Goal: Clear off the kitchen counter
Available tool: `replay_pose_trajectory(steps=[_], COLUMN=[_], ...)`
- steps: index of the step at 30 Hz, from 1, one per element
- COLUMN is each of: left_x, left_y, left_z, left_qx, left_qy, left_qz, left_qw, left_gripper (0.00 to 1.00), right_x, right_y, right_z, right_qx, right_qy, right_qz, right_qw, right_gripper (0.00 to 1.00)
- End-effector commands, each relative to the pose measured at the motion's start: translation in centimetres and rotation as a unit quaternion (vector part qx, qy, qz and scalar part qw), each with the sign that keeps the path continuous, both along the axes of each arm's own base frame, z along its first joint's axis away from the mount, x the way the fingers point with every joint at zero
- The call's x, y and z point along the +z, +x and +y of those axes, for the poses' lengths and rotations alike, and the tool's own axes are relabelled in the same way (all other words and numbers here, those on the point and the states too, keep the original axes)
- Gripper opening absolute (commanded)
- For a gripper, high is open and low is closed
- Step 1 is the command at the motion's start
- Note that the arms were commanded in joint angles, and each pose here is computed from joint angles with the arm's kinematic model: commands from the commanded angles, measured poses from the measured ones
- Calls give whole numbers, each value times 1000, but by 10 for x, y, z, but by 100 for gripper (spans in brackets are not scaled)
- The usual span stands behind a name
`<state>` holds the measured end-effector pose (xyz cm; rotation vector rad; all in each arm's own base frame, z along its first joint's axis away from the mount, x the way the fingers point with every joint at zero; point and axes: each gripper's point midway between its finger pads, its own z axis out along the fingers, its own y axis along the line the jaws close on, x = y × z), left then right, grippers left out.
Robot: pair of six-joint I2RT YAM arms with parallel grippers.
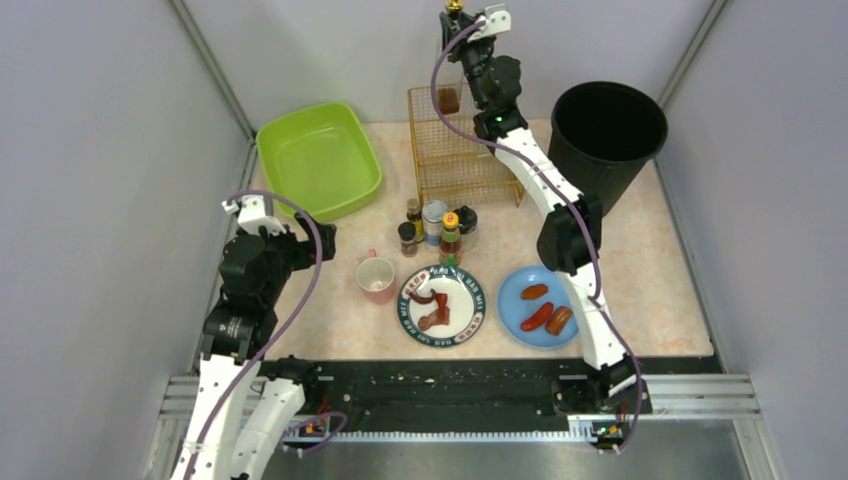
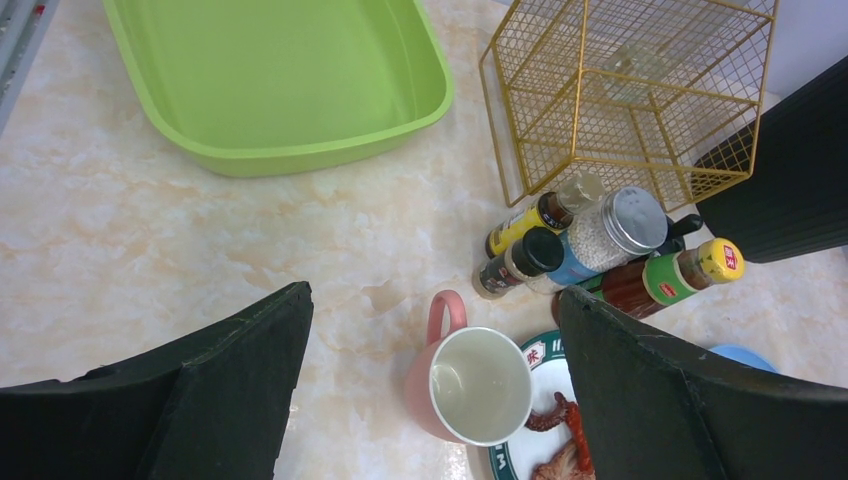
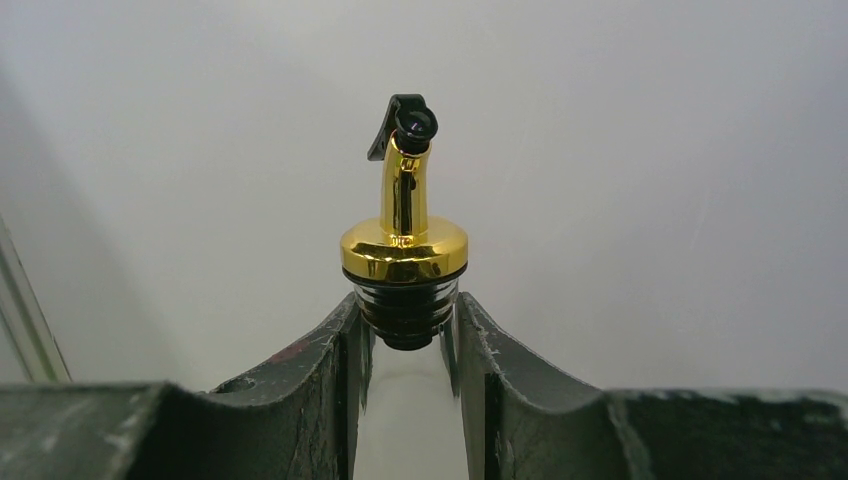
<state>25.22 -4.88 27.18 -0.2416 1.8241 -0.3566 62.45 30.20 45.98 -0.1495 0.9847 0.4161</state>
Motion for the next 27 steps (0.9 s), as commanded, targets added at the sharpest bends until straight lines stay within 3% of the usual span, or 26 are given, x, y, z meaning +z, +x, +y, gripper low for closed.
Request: replay_pose_trajectory(steps=[1,10,27], left_x=[9,9,12], left_y=[4,4,1], left_z=[0,1,2], left_qx=[-1,1,3], left_qy=[-4,-4,-5], left_qz=[-18,-19,-25], left_qw=[1000,1000,1000], left_gripper=[97,97,97], right_x=[67,50,-38], right_y=[-30,-22,-16], right_z=[-16,-9,6], right_qx=[2,8,16], right_qy=[41,36,2], right_qz=[-98,-90,-16], right_qw=[994,995,1000], right_gripper=[0,0,0])
